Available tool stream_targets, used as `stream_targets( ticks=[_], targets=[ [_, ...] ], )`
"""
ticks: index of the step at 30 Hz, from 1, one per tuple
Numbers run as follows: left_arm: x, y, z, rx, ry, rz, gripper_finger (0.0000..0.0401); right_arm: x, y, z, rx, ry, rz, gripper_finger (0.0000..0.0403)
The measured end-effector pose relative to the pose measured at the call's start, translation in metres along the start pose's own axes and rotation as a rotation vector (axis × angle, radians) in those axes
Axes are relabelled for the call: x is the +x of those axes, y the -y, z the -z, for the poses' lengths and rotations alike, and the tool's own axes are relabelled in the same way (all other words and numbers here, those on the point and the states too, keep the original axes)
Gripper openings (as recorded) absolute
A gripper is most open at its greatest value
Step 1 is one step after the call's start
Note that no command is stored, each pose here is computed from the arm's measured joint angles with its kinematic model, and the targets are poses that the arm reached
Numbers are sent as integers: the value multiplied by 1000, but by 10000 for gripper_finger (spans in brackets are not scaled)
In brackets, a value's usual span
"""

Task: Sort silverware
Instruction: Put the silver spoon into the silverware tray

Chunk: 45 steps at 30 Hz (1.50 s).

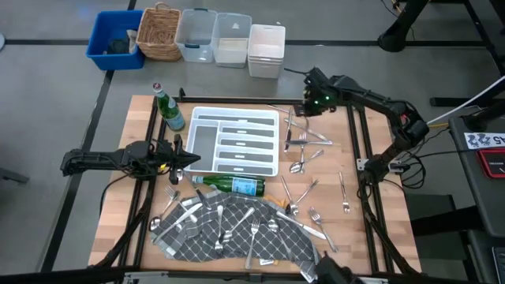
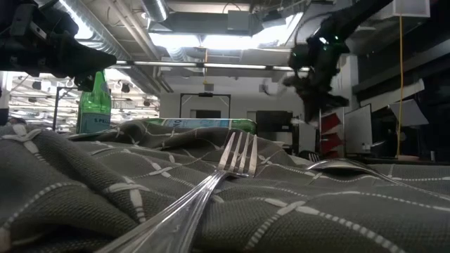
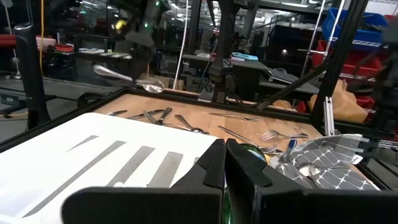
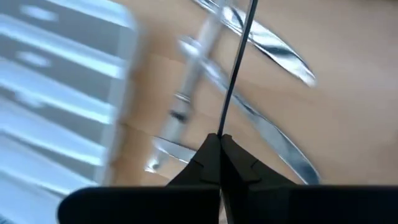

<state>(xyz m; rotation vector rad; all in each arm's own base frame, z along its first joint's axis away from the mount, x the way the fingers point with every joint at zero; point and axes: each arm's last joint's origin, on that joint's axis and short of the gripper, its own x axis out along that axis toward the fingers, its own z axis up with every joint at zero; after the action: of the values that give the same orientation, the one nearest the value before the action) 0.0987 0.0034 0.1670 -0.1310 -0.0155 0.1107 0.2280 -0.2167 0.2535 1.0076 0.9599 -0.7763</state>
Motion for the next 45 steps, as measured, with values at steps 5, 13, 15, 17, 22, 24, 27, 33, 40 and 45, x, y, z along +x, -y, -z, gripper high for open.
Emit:
stream_targets(
  ticks=[5, 13, 15, 17, 22, 24, 27, 33, 40, 45],
  targets=[
    [0, 0, 0, 0, 0, 0, 0, -1, -39, -1, -167, 138, -121, 0],
    [0, 0, 0, 0, 0, 0, 0, -1, -92, 11, -597, 385, -166, 0],
    [0, 0, 0, 0, 0, 0, 0, -2, -102, 15, -695, 441, -149, 0],
    [0, 0, 0, 0, 0, 0, 0, 0, -111, 18, -776, 478, -144, 0],
    [0, 0, 0, 0, 0, 0, 0, 15, -128, 26, -989, 508, -135, 0],
    [0, 0, 0, 0, 1, 0, 0, 26, -133, 29, -1068, 505, -123, 0],
    [0, 0, 0, 0, 1, 0, 0, 43, -138, 30, -1131, 490, -113, 0],
    [0, 0, 0, 0, 1, 0, 0, 76, -136, 26, -1176, 442, -87, 0],
    [0, 0, 0, 0, 1, 0, 0, 105, -133, 28, -1253, 376, -64, 0],
    [0, 0, -1, -26, 10, 1, 0, 116, -131, 28, -1254, 351, -57, 1]
  ],
)
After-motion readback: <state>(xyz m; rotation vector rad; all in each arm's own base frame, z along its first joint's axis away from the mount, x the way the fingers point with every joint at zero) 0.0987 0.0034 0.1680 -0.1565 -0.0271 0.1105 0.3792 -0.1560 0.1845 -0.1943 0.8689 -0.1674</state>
